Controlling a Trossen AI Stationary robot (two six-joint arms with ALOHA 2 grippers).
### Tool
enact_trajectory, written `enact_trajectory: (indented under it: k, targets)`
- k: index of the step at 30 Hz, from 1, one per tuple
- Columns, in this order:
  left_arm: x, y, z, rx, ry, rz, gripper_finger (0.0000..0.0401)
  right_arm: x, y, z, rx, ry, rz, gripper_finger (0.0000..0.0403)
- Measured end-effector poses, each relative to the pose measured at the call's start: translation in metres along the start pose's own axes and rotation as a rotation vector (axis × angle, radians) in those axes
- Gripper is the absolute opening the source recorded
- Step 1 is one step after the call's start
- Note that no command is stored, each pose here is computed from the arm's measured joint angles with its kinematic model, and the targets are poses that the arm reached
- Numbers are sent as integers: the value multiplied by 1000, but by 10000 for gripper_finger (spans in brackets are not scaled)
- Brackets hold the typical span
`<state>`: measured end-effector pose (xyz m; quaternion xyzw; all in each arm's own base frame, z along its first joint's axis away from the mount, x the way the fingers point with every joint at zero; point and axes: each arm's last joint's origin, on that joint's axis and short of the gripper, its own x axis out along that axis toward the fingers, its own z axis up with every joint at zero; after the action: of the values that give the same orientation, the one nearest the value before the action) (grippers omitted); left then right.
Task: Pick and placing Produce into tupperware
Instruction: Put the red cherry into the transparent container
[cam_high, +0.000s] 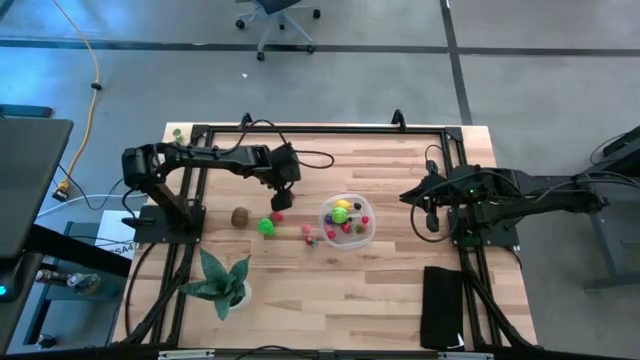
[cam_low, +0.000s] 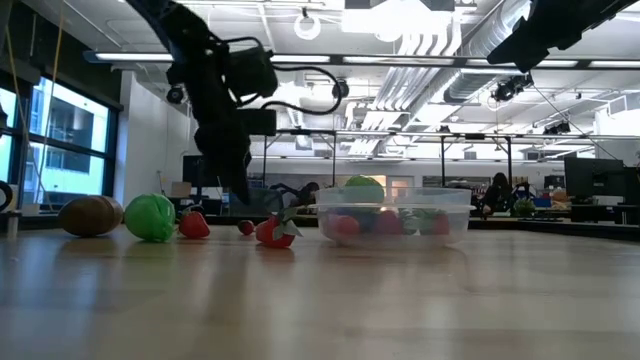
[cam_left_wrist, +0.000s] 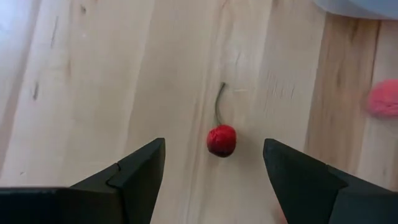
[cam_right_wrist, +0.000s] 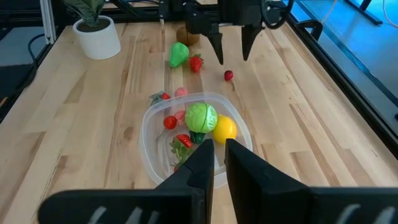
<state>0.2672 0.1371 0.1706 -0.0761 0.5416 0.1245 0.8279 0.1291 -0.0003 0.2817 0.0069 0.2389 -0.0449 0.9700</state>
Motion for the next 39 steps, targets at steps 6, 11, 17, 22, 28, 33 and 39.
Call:
enact_trajectory:
  k: [6, 11, 17, 22, 28, 33, 39]
  targets:
    - [8, 0, -7, 0, -30, 7, 260, 0, 0, 0, 0, 0, 0, 30]
    - [19, 1, -8, 6, -12, 3, 260, 0, 0, 0, 0, 0, 0, 30]
    - [33, 1, -9, 17, -1, -12, 260, 0, 0, 0, 0, 0, 0, 30]
    - [39, 1, -11, 21, 22, -19, 260, 0, 0, 0, 0, 0, 0, 30]
    - [42, 1, -11, 25, 32, -19, 259, 0, 0, 0, 0, 0, 0, 30]
    - [42, 1, -11, 26, 33, -11, 231, 0, 0, 0, 0, 0, 0, 30]
    - [42, 1, -11, 10, 30, -10, 177, 0, 0, 0, 0, 0, 0, 30]
